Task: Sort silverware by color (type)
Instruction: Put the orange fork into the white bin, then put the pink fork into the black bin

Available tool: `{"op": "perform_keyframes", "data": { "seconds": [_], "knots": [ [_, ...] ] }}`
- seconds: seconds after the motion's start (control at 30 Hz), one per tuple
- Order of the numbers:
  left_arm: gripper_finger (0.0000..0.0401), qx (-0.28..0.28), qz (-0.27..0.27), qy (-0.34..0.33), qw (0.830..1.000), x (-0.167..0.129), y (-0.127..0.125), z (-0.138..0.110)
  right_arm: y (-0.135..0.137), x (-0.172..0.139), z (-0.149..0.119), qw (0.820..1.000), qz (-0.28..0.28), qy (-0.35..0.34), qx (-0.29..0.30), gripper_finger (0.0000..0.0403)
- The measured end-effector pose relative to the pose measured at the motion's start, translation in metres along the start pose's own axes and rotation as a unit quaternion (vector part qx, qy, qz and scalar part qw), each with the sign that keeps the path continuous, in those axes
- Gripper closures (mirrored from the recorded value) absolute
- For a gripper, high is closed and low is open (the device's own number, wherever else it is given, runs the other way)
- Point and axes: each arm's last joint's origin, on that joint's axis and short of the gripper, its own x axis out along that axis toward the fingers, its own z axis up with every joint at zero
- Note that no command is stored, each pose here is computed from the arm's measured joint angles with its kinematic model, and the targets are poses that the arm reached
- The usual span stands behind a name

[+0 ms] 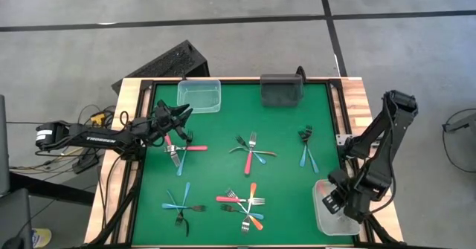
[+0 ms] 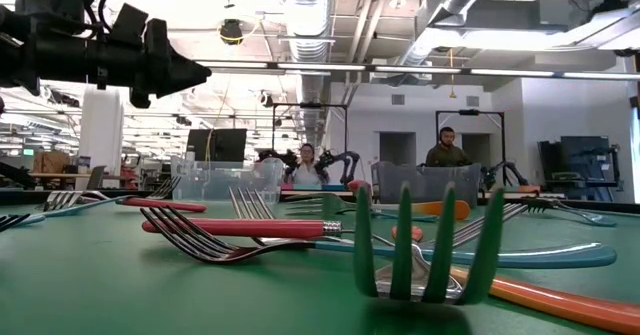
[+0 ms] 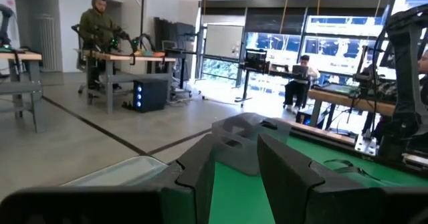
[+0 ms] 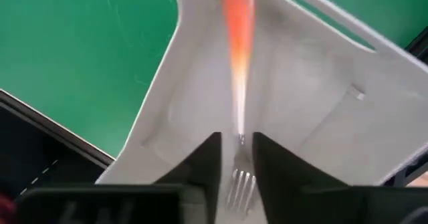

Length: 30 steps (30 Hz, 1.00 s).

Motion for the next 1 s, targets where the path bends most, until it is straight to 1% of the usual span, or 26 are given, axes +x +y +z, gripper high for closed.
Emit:
{"op": "perform_keyframes", "data": {
  "seconds": [0.13,0.2,0.3,0.37,0.43,0.57,0.67,0.77,0.8,0.87,1.0],
  "knots": [
    [0.0298,-0.022,-0.013,0.003,1.0,0.0,-0.001,0.0,0.001,-0.006,0.005,1.0,0.013,0.008,0.0,0.023],
    [0.0298,-0.04,-0.018,0.005,0.999,0.0,-0.002,-0.001,0.002,-0.01,0.012,1.0,0.024,0.006,-0.002,0.0211],
    [0.0298,-0.052,-0.056,0.011,0.997,-0.002,-0.006,-0.001,0.002,-0.016,0.029,0.999,0.036,-0.036,-0.006,0.0197],
    [0.0298,-0.053,-0.086,0.015,0.995,-0.003,-0.01,-0.001,0.001,-0.019,0.042,0.997,0.035,-0.071,-0.006,0.0195],
    [0.0298,-0.05,-0.108,0.018,0.993,-0.004,-0.013,-0.002,0.0,-0.021,0.056,0.995,0.022,-0.099,0.0,0.0196],
    [0.0298,-0.053,-0.131,0.022,0.99,-0.007,-0.019,-0.002,-0.003,-0.023,0.084,0.989,-0.029,-0.148,0.01,0.0205],
    [0.0298,-0.053,-0.149,0.027,0.987,-0.01,-0.024,-0.003,-0.002,-0.024,0.105,0.983,-0.05,-0.176,0.015,0.0213],
    [0.0298,-0.048,-0.165,0.043,0.984,-0.013,-0.028,-0.006,0.004,-0.023,0.126,0.977,-0.043,-0.207,0.004,0.0219],
    [0.0298,-0.045,-0.169,0.051,0.983,-0.014,-0.029,-0.008,0.008,-0.022,0.133,0.975,-0.035,-0.217,-0.006,0.0221],
    [0.0298,-0.037,-0.174,0.069,0.982,-0.016,-0.031,-0.011,0.02,-0.018,0.149,0.972,-0.013,-0.23,-0.047,0.0224],
    [0.0298,-0.032,-0.165,0.096,0.981,-0.018,-0.033,-0.017,0.05,-0.005,0.178,0.953,0.036,-0.258,-0.155,0.0227]
  ]
}}
